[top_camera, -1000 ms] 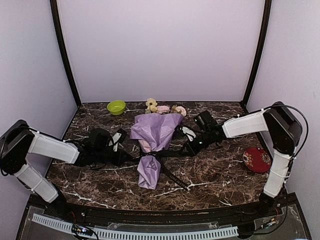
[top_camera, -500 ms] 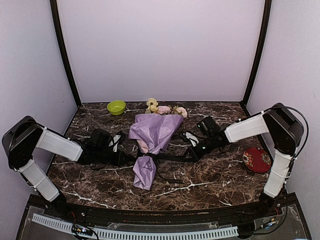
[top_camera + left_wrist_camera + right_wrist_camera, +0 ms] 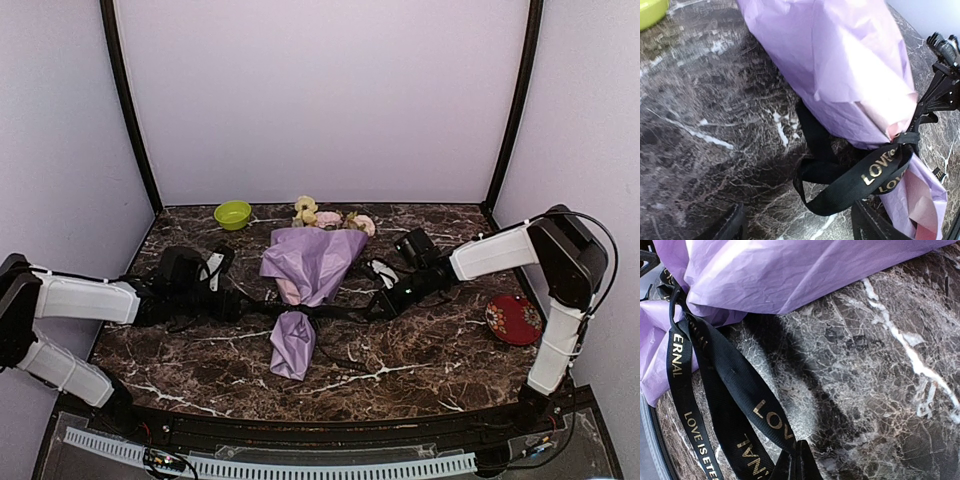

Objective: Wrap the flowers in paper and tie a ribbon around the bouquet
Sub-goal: Cross the half-tied ribbon over the folded bouquet, then tie the half-tied ribbon around the folded bouquet.

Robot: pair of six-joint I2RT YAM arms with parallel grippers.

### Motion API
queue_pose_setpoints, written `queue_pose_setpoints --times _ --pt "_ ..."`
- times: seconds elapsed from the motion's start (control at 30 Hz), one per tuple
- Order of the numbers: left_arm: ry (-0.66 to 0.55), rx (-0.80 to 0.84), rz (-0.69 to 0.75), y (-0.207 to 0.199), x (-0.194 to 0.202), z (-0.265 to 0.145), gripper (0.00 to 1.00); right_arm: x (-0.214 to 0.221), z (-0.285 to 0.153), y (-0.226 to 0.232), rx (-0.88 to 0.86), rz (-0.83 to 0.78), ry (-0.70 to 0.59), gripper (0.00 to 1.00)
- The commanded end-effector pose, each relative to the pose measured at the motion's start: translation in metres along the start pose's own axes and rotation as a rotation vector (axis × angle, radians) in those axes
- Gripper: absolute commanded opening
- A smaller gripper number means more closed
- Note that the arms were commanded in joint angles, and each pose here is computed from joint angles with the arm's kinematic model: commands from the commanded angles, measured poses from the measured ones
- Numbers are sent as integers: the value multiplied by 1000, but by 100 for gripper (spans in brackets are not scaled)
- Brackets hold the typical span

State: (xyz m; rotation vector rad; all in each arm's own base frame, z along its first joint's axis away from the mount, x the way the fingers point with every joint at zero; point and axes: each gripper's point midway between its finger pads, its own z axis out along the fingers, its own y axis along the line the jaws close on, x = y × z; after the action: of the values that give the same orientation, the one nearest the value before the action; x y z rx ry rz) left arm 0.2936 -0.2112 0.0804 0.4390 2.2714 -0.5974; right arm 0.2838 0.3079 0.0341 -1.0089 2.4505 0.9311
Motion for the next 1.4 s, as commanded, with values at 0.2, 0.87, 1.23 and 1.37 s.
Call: queue_pose_setpoints --times 0.2,0.87,1.23,1.37 --pt "-19 93 123 -14 -13 11 50 -15 -6 3 -7 -32 -19 0" --pt "-100 34 438 -6 10 48 73 -18 -5 6 -31 -39 -17 0" --pt "-122 93 420 -18 1 51 0 -17 2 11 -60 -24 -18 0" --pt "-149 -17 278 10 -17 48 0 -6 2 12 -63 27 -22 0"
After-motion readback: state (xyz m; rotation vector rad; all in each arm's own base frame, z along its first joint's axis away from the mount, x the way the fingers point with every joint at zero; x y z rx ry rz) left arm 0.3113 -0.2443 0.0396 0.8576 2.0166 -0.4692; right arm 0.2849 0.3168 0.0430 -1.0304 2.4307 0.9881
